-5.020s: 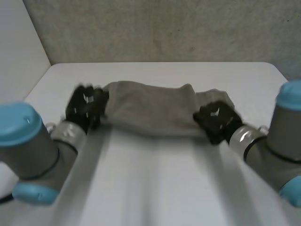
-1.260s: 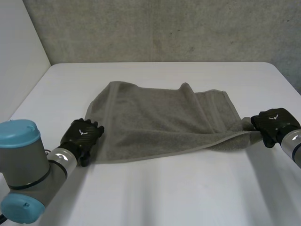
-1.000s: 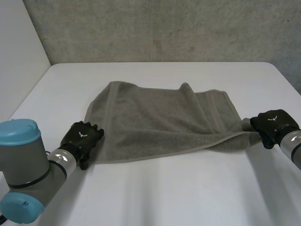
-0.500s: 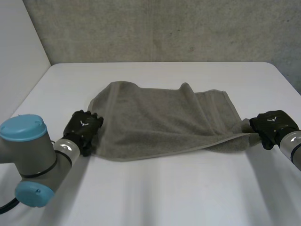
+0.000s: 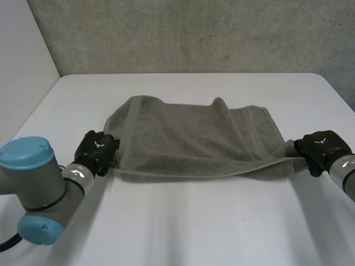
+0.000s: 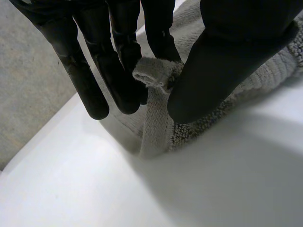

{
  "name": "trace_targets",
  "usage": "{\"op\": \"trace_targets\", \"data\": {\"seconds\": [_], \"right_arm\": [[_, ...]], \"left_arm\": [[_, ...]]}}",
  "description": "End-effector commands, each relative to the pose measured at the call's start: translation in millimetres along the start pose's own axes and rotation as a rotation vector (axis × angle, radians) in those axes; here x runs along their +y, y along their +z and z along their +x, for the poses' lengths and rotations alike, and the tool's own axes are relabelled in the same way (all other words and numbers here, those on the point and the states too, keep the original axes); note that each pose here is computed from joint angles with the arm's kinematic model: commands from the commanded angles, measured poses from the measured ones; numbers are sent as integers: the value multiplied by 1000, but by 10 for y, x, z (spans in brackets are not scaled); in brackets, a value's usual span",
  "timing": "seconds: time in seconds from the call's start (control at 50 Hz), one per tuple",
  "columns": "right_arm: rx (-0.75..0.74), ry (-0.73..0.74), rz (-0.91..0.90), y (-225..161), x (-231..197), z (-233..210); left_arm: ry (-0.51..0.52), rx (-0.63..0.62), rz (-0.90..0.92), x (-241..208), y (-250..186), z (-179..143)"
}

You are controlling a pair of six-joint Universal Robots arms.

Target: Fold the laundry

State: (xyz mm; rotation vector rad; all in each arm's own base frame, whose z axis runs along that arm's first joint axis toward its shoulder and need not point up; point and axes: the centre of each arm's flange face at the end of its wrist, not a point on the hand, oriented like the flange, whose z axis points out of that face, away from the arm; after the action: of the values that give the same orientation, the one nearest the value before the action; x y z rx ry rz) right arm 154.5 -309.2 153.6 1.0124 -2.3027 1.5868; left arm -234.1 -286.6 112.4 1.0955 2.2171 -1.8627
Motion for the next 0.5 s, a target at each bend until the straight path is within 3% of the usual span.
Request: {"op": "trace_targets", "data": {"seconds": [0.02,0.5], "right_arm": [[0,-3,0,0,0,0],[-6,-1,-7,-2,21,-18]], "left_arm": [[-7,-7,-32,76,-95,-41],[-5,-15,-23,102,-19,-47]]}}
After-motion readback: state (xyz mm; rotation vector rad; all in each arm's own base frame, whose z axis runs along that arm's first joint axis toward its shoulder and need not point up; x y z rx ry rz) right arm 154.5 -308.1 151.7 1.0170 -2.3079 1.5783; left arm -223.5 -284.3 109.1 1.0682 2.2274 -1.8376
